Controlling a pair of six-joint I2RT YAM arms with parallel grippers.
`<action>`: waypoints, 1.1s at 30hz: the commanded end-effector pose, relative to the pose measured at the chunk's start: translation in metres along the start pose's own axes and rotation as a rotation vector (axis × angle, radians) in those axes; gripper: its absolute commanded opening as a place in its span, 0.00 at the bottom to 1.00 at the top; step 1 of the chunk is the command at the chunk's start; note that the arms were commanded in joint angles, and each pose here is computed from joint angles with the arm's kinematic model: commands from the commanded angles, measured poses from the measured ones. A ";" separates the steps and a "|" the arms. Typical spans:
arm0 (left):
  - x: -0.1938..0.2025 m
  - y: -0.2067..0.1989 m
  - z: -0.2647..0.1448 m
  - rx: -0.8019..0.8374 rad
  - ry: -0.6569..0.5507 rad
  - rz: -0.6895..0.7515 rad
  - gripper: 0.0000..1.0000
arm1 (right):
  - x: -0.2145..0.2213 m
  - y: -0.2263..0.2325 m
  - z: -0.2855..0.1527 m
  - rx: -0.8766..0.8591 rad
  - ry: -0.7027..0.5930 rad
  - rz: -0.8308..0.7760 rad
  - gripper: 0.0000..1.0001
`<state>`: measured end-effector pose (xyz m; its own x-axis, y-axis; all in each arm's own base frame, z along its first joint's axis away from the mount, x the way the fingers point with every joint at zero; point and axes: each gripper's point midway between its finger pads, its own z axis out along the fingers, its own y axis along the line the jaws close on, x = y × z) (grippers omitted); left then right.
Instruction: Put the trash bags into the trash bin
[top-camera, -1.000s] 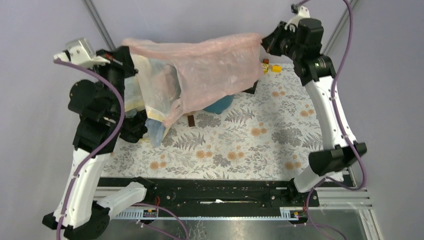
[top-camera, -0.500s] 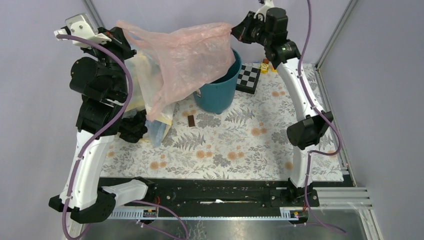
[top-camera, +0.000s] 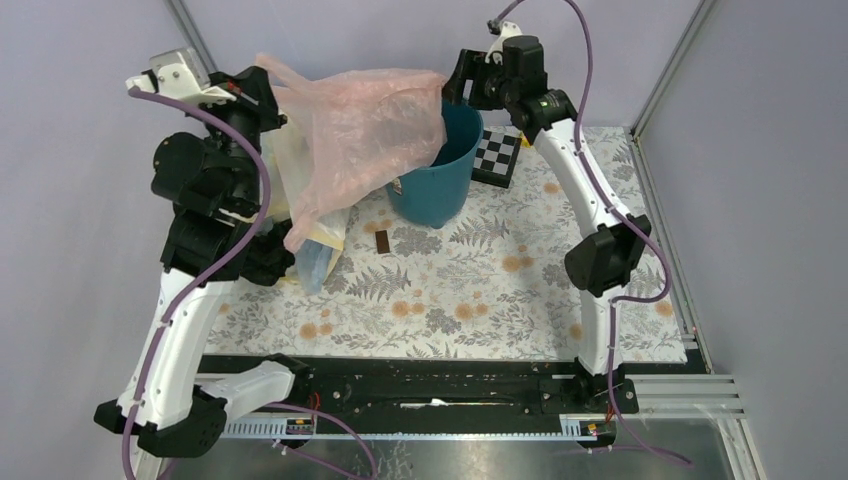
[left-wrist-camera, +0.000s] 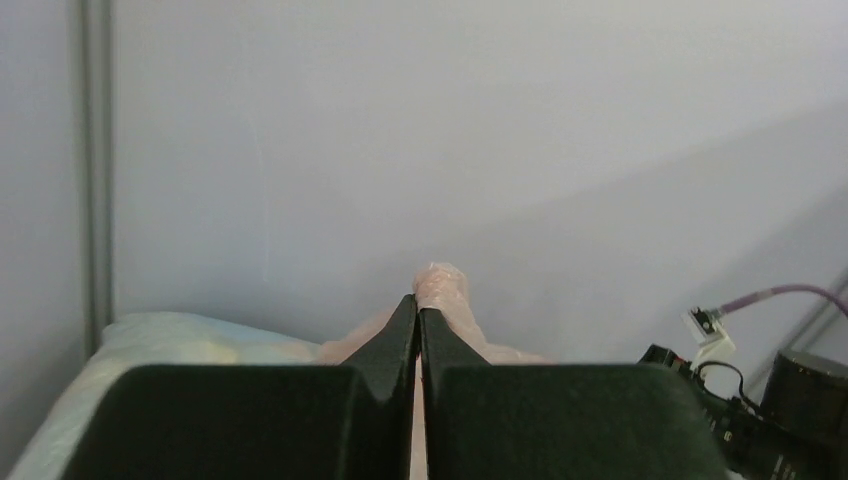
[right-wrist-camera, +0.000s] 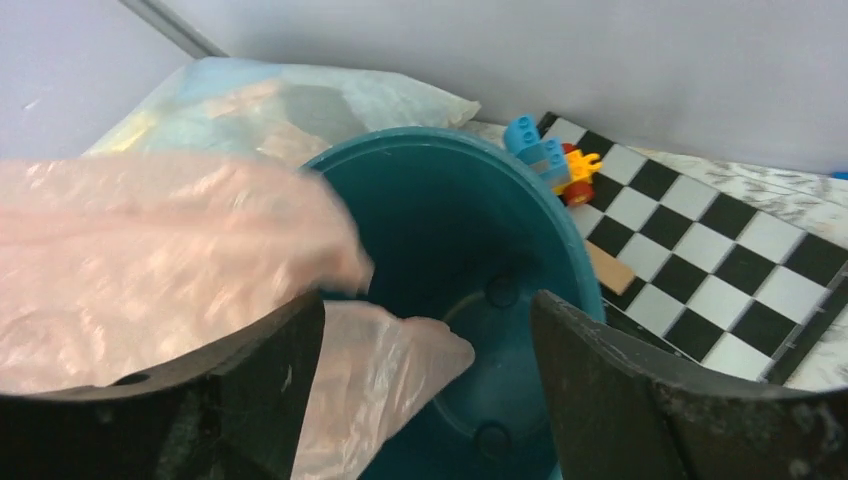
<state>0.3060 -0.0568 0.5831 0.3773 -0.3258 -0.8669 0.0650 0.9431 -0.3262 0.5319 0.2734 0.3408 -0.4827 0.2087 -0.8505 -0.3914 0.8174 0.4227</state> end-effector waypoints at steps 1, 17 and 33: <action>0.008 -0.033 0.010 0.149 -0.002 -0.079 0.00 | -0.064 0.025 -0.069 0.015 -0.171 -0.108 0.84; 0.013 -0.089 0.017 0.387 0.054 -0.252 0.00 | -0.047 0.087 -0.056 -0.294 -0.142 -0.080 0.43; 0.077 -0.171 0.012 0.746 0.336 -0.449 0.00 | 0.022 0.071 0.025 -0.212 -0.011 -0.053 0.00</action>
<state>0.3541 -0.2229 0.5464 -0.0821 -0.5419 -0.8365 0.6544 0.6037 -0.4553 0.5180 0.3345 0.3334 -0.4854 0.1917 -0.8530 -0.5347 0.7068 0.4631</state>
